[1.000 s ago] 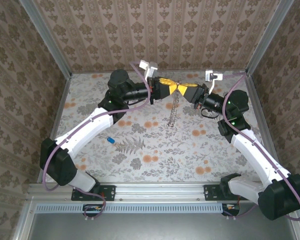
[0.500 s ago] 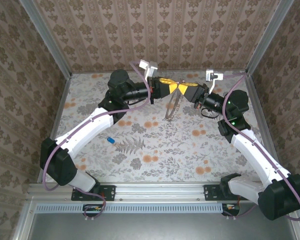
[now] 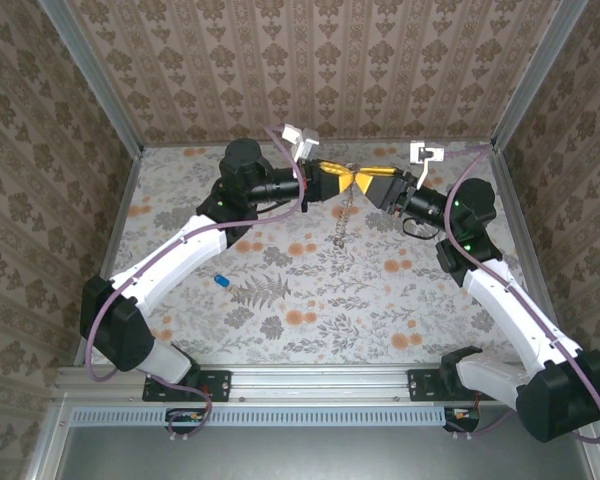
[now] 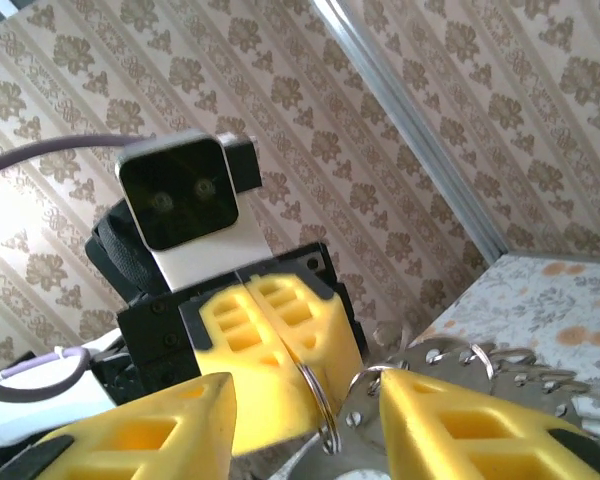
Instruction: Put the keys on the keyring
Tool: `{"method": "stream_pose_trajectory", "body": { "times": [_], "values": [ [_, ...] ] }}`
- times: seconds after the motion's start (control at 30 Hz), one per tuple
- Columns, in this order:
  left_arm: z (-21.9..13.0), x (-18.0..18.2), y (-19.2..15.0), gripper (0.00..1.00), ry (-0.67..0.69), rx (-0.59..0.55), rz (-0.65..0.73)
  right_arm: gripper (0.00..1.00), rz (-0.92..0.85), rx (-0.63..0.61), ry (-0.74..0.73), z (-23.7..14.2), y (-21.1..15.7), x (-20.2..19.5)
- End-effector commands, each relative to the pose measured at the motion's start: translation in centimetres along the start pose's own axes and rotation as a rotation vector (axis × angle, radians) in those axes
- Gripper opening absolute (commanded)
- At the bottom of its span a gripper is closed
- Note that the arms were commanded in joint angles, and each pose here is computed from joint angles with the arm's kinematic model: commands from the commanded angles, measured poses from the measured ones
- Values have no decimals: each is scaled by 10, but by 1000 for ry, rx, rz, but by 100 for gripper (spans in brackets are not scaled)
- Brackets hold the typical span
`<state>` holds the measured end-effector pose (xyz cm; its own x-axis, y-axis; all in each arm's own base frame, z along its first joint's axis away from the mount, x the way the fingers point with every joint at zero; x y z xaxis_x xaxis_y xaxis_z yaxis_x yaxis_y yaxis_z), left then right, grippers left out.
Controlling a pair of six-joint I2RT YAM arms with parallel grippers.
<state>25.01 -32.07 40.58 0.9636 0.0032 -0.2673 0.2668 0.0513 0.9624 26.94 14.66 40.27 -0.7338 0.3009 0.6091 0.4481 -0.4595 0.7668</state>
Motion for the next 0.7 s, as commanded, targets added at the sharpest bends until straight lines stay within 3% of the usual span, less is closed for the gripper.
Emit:
{"method": "stream_pose_trajectory", "body": {
  "times": [0.0, 0.33, 0.67],
  "values": [
    [-6, -14, 19, 0, -38, -6, 88, 50, -42, -43, -32, -14, 11, 7],
    [-14, -22, 23, 0, -109, 113, 154, 54, -35, 58, 14, -17, 8, 13],
    [-17, -27, 23, 0, -187, 172, 158, 49, -54, 142, 102, -12, 2, 25]
  ]
}}
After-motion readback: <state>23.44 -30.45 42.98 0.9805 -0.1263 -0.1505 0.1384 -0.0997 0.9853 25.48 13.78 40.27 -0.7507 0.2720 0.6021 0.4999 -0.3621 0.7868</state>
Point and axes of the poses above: each hand's point on the last joint's axis, 136 mm out from that joint toward the fingers, its own z axis out along the fingers, its own x axis along the line the jaws close on, y = z × x, the point moved 6 cm from there along -z, back along the fingers, and after that the axes turned 3 degrees about z, right-handed, at the moved point
